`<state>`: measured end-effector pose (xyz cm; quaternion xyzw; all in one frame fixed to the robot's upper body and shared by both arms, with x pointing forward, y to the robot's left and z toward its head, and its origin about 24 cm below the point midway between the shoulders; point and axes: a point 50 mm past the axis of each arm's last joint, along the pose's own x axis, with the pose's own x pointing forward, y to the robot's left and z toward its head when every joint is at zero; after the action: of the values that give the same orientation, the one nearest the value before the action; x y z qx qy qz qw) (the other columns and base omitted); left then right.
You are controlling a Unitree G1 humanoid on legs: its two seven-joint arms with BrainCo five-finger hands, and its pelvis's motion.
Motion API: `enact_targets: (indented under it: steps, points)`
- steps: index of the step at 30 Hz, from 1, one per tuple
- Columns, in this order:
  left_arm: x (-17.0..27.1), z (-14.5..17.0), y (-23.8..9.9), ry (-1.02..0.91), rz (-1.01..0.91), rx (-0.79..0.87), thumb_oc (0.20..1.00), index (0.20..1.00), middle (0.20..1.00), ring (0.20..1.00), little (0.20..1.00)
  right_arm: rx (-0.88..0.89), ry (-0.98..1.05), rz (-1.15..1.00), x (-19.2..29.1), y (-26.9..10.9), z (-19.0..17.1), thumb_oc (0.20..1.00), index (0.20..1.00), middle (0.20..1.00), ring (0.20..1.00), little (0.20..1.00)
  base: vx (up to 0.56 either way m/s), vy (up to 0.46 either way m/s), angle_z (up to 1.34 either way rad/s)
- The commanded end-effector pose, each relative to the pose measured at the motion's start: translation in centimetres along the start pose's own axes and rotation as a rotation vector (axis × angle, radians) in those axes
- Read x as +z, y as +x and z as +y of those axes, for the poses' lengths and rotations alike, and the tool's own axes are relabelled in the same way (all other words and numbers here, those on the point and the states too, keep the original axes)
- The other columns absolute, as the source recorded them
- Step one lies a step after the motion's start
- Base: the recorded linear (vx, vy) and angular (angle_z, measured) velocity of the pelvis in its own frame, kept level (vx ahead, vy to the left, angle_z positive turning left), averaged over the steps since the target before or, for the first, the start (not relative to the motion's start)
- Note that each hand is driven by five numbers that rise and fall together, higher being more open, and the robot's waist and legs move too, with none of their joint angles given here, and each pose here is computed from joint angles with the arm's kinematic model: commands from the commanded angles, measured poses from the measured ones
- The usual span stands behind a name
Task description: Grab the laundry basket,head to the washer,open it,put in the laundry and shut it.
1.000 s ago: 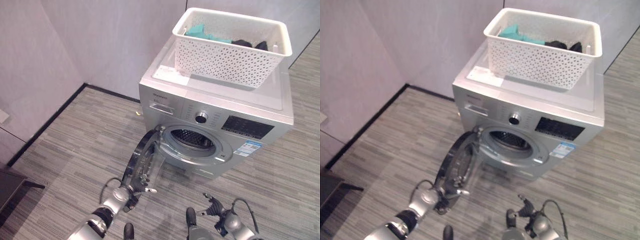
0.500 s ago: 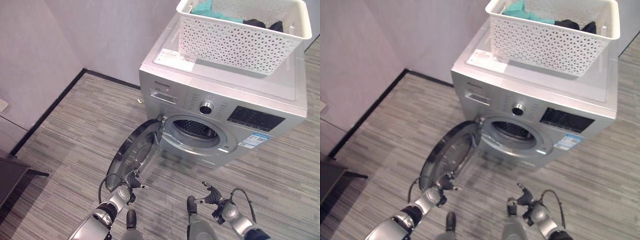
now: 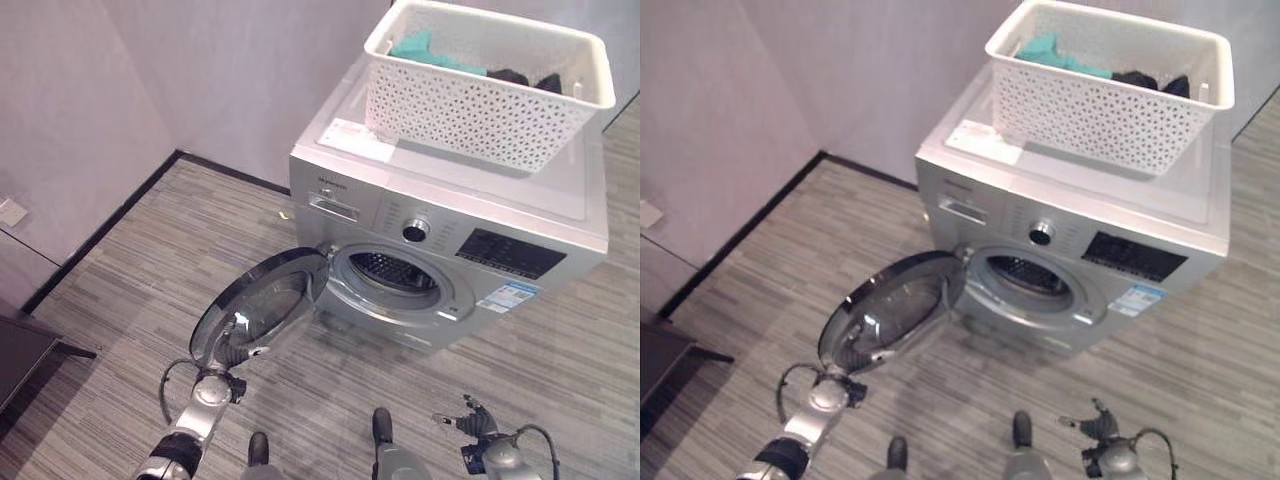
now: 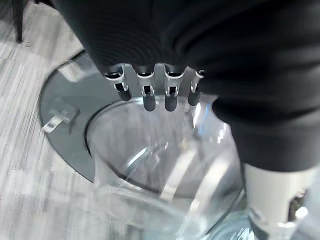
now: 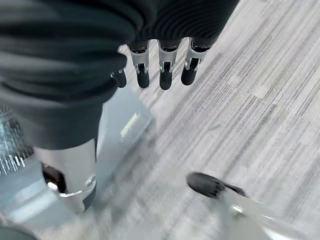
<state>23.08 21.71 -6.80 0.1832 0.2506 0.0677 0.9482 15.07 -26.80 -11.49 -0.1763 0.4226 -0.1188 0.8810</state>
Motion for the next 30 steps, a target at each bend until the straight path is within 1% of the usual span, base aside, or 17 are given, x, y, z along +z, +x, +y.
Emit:
enact_targets:
  steps: [1, 4, 5, 7, 10, 11, 12, 13, 16, 17, 20, 21, 22, 23, 28, 29, 30]
  points:
    - [1.4, 0.5, 0.8, -0.069, -0.058, -0.013, 1.0, 1.0, 1.0, 1.0, 1.0, -0.081, 0.167, -0.085, 2.2, 0.4, -1.8, 1.0, 1.0, 1.0, 1.0, 1.0, 0.05, 0.034, 0.0]
    - [0.3, 1.6, -0.1, -0.141, -0.04, 0.011, 1.0, 1.0, 1.0, 1.0, 1.0, -0.143, 0.284, -0.155, 3.7, 0.3, -3.6, 1.0, 1.0, 1.0, 1.0, 1.0, 0.05, 0.037, -0.1]
    - [-0.9, 2.0, -0.7, -0.17, -0.006, 0.02, 1.0, 1.0, 1.0, 1.0, 1.0, -0.177, 0.368, -0.199, 4.5, 0.1, -4.5, 1.0, 1.0, 1.0, 1.0, 1.0, 0.05, 0.064, -0.19]
    - [-2.2, 2.3, -1.3, -0.191, 0.032, 0.033, 1.0, 1.0, 1.0, 1.0, 1.0, -0.229, 0.448, -0.274, 6.0, -0.2, -5.8, 1.0, 1.0, 1.0, 1.0, 1.0, 0.03, 0.079, -0.21]
    - [-5.0, 2.4, -2.6, -0.17, 0.129, 0.034, 1.0, 1.0, 1.0, 1.0, 1.0, -0.362, 0.534, -0.453, 9.7, -1.5, -9.1, 1.0, 1.0, 1.0, 1.0, 1.0, 0.01, 0.111, -0.38]
    - [-5.0, 2.4, -2.6, -0.17, 0.128, 0.034, 1.0, 1.0, 1.0, 1.0, 1.0, -0.363, 0.534, -0.453, 9.7, -1.5, -9.1, 1.0, 1.0, 1.0, 1.0, 1.0, -0.01, 0.119, -0.2]
    - [-5.9, 2.3, -3.0, -0.163, 0.163, 0.027, 1.0, 1.0, 1.0, 1.0, 1.0, -0.412, 0.544, -0.507, 10.8, -2.1, -10.1, 1.0, 1.0, 1.0, 1.0, 1.0, -0.01, 0.134, -0.18]
    - [-7.5, 2.1, -3.7, -0.142, 0.228, 0.018, 1.0, 1.0, 1.0, 1.0, 1.0, -0.486, 0.503, -0.613, 12.9, -3.4, -11.8, 1.0, 1.0, 1.0, 1.0, 1.0, -0.01, 0.134, -0.2]
    - [-8.0, 1.9, -3.8, -0.134, 0.251, 0.011, 1.0, 1.0, 1.0, 1.0, 1.0, -0.516, 0.479, -0.643, 13.7, -3.8, -12.5, 1.0, 1.0, 1.0, 1.0, 1.0, -0.03, 0.113, -0.12]
    - [-8.9, 1.5, -4.1, -0.119, 0.298, -0.002, 1.0, 1.0, 1.0, 1.0, 1.0, -0.561, 0.404, -0.712, 16.1, -4.7, -13.8, 1.0, 1.0, 1.0, 1.0, 1.0, -0.05, 0.164, -0.06]
    - [-9.2, 0.7, -3.9, -0.077, 0.325, -0.03, 1.0, 1.0, 1.0, 1.0, 1.0, -0.634, 0.288, -0.845, 19.7, -6.7, -15.8, 1.0, 1.0, 1.0, 1.0, 1.0, -0.06, 0.175, -0.01]
    - [-9.2, 0.7, -3.9, -0.078, 0.325, -0.03, 1.0, 1.0, 1.0, 1.0, 1.0, -0.634, 0.288, -0.845, 19.7, -6.7, -15.8, 1.0, 1.0, 1.0, 1.0, 1.0, -0.03, 0.215, 0.01]
    - [-8.5, 0.4, -3.3, -0.013, 0.31, -0.067, 1.0, 1.0, 1.0, 1.0, 1.0, -0.751, 0.181, -0.947, 22.8, -8.9, -18.4, 1.0, 1.0, 1.0, 1.0, 1.0, -0.02, 0.152, 0.11]
    - [-8.5, 0.4, -3.2, -0.015, 0.308, -0.067, 1.0, 1.0, 1.0, 1.0, 1.0, -0.752, 0.181, -0.949, 22.9, -9.0, -18.5, 1.0, 1.0, 1.0, 1.0, 1.0, -0.01, 0.178, 0.24]
    - [-7.7, 1.1, -2.5, 0.04, 0.27, -0.061, 1.0, 1.0, 1.0, 1.0, 1.0, -0.86, 0.022, -1.1, 28.5, -12.6, -21.2, 1.0, 1.0, 1.0, 1.0, 1.0, 0.11, 0.02, 0.45]
    - [-7.3, 1.2, -2.3, 0.043, 0.252, -0.064, 1.0, 1.0, 1.0, 1.0, 1.0, -0.879, -0.014, -1.129, 30.7, -13.6, -22.0, 1.0, 1.0, 1.0, 1.0, 1.0, 0.15, -0.053, 0.32]
    - [-7.2, 1.1, -2.3, 0.039, 0.251, -0.063, 1.0, 1.0, 1.0, 1.0, 1.0, -0.878, -0.016, -1.134, 30.9, -13.7, -22.0, 1.0, 1.0, 1.0, 1.0, 1.0, 0.16, -0.076, 0.41]
